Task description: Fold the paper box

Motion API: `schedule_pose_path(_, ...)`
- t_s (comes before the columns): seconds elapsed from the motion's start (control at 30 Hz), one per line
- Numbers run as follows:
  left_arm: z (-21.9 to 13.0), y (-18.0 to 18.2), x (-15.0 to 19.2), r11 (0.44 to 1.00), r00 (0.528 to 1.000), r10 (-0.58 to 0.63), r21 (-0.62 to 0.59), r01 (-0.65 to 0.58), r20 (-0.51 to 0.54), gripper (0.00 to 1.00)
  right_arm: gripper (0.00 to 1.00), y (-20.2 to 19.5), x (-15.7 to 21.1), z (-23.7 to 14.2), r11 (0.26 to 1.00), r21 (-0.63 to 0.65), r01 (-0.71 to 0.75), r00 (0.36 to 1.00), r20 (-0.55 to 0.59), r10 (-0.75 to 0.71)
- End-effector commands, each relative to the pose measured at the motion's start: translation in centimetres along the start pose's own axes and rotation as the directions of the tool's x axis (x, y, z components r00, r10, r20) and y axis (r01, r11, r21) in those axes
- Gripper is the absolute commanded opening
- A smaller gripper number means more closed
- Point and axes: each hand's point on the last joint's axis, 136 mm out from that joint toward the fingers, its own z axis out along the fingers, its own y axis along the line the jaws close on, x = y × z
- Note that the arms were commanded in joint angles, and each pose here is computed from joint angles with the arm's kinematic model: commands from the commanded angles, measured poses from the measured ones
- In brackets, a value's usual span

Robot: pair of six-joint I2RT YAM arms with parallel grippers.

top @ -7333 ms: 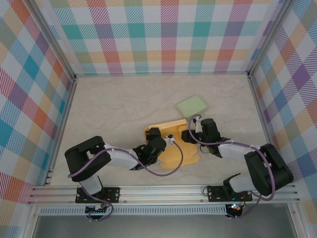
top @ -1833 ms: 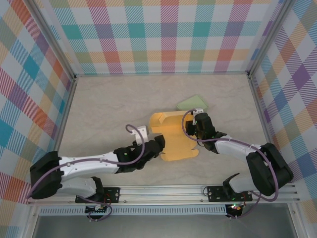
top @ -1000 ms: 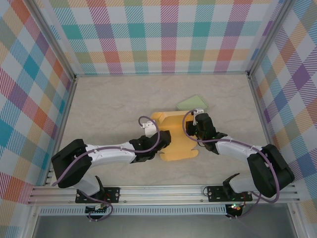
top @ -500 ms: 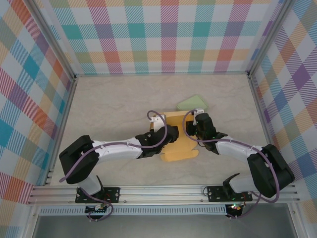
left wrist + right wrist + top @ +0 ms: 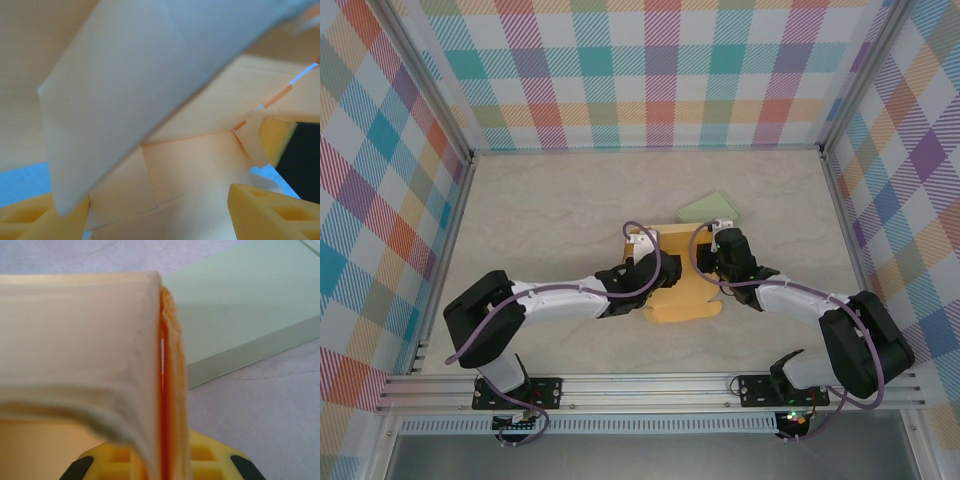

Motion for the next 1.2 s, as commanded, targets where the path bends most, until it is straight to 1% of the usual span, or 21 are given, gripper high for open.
schedule_pose_path(0.0,-3.0,-2.1,-1.8,0.990,1.000,0.020,0.137,-0.022,0.014,0.76,0.00,0.9,-0.5,-0.3,0.999,-0.040,-0.012,1.000,0.016,0.013)
schedule_pose_path(0.13,-6.0,-2.5,-2.1,0.975,1.000,0.030,0.219,-0.030,0.006,0.78,0.00,0.7,-0.5,-0.3,1.000,-0.029,-0.010,1.000,0.018,0.011)
schedule_pose_path(0.3,-9.5,-1.4,-3.3,0.967,0.999,0.013,0.253,-0.020,0.030,0.79,0.00,0.7,-0.4,-0.4,0.999,-0.031,-0.008,1.000,0.016,0.009)
schedule_pose_path(0.37,-10.9,-0.6,-4.0,0.966,0.998,0.001,0.259,-0.017,0.058,0.78,0.00,0.8,-0.5,-0.4,0.999,-0.035,-0.009,1.000,0.018,0.009)
schedule_pose_path(0.43,-12.2,1.1,-5.1,0.976,0.994,0.001,0.216,-0.024,0.107,0.75,0.00,0.9,-0.4,-0.5,0.999,-0.041,-0.010,1.000,0.016,0.011)
schedule_pose_path(0.53,-13.7,4.8,-6.5,0.997,0.983,-0.002,0.077,-0.013,0.181,0.66,0.00,1.0,-0.4,-0.6,0.999,-0.050,-0.011,1.000,0.016,0.012)
schedule_pose_path(0.6,-14.7,7.0,-7.4,1.000,0.971,-0.013,0.007,0.012,0.237,0.61,0.00,1.0,-0.5,-0.6,0.999,-0.050,-0.011,1.000,0.019,0.012)
schedule_pose_path(0.7,-16.0,9.8,-8.5,0.996,0.950,-0.036,-0.062,0.058,0.309,0.54,0.00,1.1,-0.5,-0.6,0.999,-0.053,-0.009,1.000,0.019,0.010)
schedule_pose_path(0.8,-16.5,12.1,-9.0,0.987,0.935,-0.061,-0.116,0.108,0.350,0.49,0.00,1.2,-0.4,-0.5,0.998,-0.056,-0.008,1.000,0.017,0.009)
schedule_pose_path(0.9,-16.2,13.7,-9.3,0.979,0.931,-0.063,-0.158,0.127,0.358,0.45,0.00,1.2,-0.4,-0.5,0.998,-0.058,-0.008,1.000,0.016,0.009)
schedule_pose_path(1.03,-14.6,15.1,-9.4,0.971,0.944,-0.054,-0.203,0.125,0.325,0.43,0.00,1.2,-0.3,-0.6,0.998,-0.062,-0.009,1.000,0.014,0.010)
schedule_pose_path(1.17,-11.8,15.6,-9.1,0.968,0.960,-0.048,-0.225,0.113,0.276,0.42,0.00,1.3,-0.4,-0.6,0.998,-0.065,-0.007,1.000,0.016,0.008)
